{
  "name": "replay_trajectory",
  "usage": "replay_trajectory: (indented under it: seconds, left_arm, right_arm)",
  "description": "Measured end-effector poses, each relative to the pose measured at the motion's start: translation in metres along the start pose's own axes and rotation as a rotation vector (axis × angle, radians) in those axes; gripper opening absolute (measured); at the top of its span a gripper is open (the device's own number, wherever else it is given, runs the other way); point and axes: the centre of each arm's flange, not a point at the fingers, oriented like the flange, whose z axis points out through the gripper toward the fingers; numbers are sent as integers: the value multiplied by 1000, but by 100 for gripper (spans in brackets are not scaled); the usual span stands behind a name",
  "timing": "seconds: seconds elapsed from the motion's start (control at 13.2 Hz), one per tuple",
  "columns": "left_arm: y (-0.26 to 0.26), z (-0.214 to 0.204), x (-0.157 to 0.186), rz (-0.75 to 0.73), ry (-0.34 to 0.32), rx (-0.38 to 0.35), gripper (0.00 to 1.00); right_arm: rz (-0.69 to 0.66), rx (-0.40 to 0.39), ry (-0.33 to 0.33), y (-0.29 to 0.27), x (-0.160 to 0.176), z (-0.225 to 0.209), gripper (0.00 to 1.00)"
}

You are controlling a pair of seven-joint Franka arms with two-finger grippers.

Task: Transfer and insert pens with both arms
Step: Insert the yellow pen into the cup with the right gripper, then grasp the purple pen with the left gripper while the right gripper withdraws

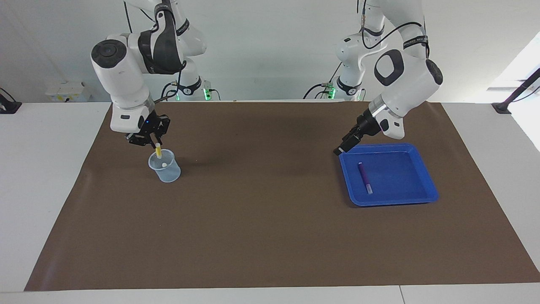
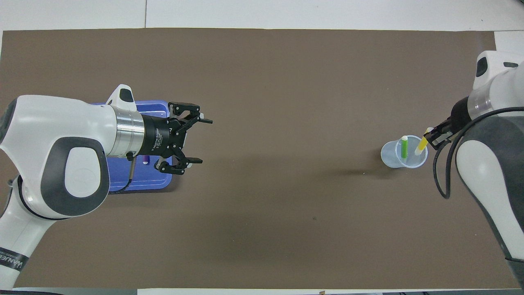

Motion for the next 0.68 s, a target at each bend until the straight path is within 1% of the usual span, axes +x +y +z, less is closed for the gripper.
replay_trajectory:
  seconds: [0.15,0.3,0.38,0.53,0.6,0.68]
  left_arm:
    - [-16,4,19,124,23,52,100]
    - [-33,13,40,277,46,136,100]
    - [-40,19,52,376,58,180,100]
    - [-50,34,70,553,58,246,100]
    - [-53,43,77,625,54,276,98]
    - [-56,51,83,684,56,307,96]
  right_arm:
    - [-52,-26,-15,0,-2,10,19]
    - [-63,-42,-25,0,-3,12,19]
    - [-65,-44,-26,-1,-4,11,26]
    - [-66,-47,-26,-2,-6,10,51]
    - [-67,-50,-23,-3,-6,8,61]
    - [-68,-56,-16,-3,-5,4,73]
